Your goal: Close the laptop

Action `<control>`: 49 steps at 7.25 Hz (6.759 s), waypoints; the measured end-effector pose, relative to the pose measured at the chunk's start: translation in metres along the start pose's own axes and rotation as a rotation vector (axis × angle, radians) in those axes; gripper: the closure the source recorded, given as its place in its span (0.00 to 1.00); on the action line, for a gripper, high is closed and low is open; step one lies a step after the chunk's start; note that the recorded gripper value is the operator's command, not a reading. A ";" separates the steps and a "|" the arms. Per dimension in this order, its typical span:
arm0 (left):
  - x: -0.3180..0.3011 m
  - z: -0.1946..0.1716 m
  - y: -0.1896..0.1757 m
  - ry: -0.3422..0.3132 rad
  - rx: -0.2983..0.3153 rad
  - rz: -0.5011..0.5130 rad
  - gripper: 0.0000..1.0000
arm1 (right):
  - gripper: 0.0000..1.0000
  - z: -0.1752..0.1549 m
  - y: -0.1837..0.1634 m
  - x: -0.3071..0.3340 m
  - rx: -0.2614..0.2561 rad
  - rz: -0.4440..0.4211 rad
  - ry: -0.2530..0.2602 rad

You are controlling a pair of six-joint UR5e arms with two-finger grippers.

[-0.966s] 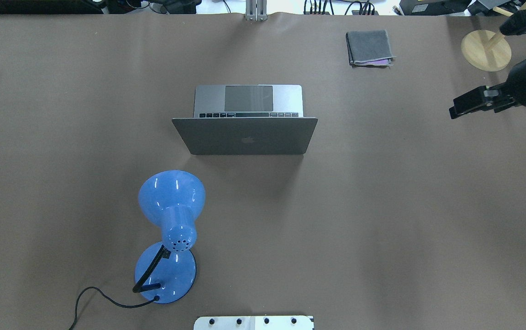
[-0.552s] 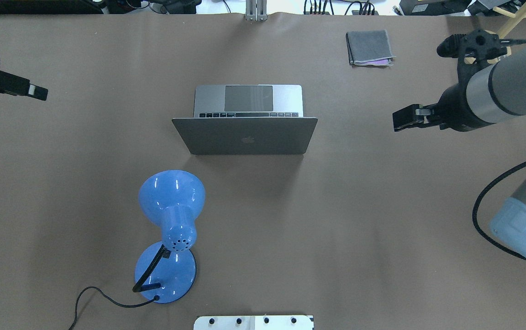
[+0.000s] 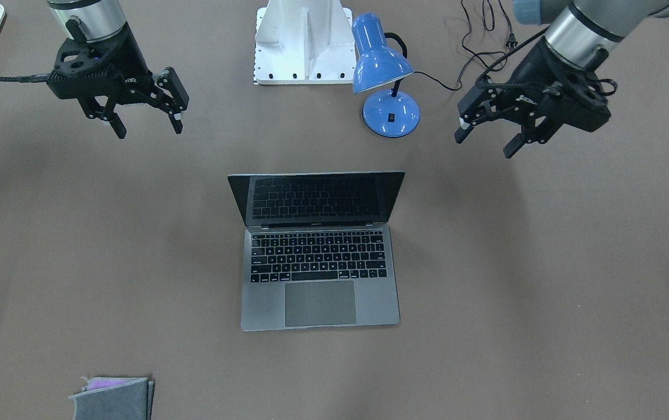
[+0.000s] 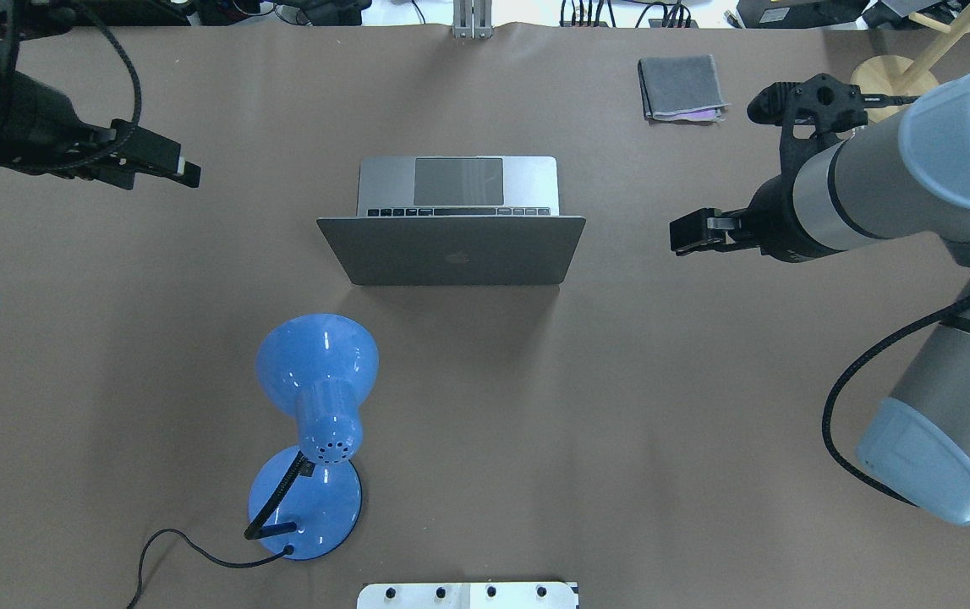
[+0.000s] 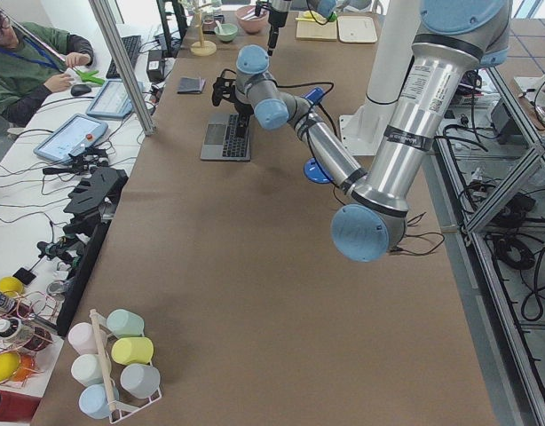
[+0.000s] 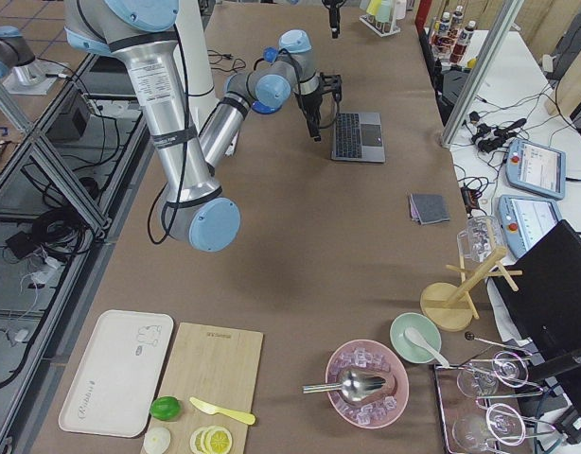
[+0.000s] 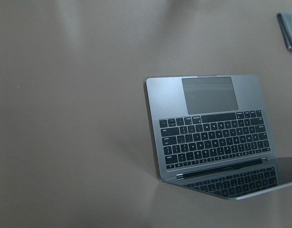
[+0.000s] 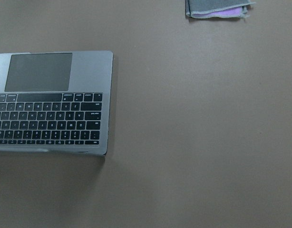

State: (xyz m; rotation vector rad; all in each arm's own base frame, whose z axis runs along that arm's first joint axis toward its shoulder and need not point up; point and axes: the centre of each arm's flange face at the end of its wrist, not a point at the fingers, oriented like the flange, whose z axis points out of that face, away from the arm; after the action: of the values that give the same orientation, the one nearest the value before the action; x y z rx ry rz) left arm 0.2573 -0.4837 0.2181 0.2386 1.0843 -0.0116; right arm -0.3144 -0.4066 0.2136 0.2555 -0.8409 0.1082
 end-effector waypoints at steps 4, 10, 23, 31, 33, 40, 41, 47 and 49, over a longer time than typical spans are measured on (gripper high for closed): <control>0.074 0.041 0.017 -0.103 -0.011 -0.048 0.47 | 0.49 0.004 0.031 -0.064 -0.012 0.055 0.052; 0.120 0.076 0.049 -0.136 -0.015 -0.030 1.00 | 1.00 0.013 0.028 -0.122 -0.030 0.082 0.040; 0.141 0.127 -0.012 -0.214 0.018 -0.017 1.00 | 1.00 0.086 -0.077 -0.172 0.038 0.118 0.071; 0.104 0.192 -0.094 -0.245 0.066 -0.010 1.00 | 1.00 0.160 -0.162 -0.177 0.045 0.103 0.087; 0.097 0.211 -0.104 -0.258 0.072 -0.010 1.00 | 1.00 0.182 -0.173 -0.171 0.046 0.094 0.084; 0.080 0.278 -0.141 -0.334 0.150 -0.004 1.00 | 1.00 0.240 -0.193 -0.165 0.043 0.092 0.087; 0.077 0.286 -0.139 -0.349 0.156 -0.001 1.00 | 1.00 0.247 -0.194 -0.163 0.042 0.091 0.089; 0.078 0.315 -0.119 -0.384 0.161 0.022 1.00 | 1.00 0.268 -0.184 -0.159 0.026 0.086 0.113; 0.079 0.313 -0.120 -0.378 0.164 0.023 1.00 | 1.00 0.265 -0.185 -0.163 0.028 0.085 0.108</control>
State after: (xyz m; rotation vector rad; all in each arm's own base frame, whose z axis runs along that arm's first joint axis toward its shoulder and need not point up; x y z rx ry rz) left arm 0.5529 -0.6538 0.2654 0.3798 0.7039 -0.1212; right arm -0.5783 -0.6543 0.2271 0.2383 -0.7434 0.2111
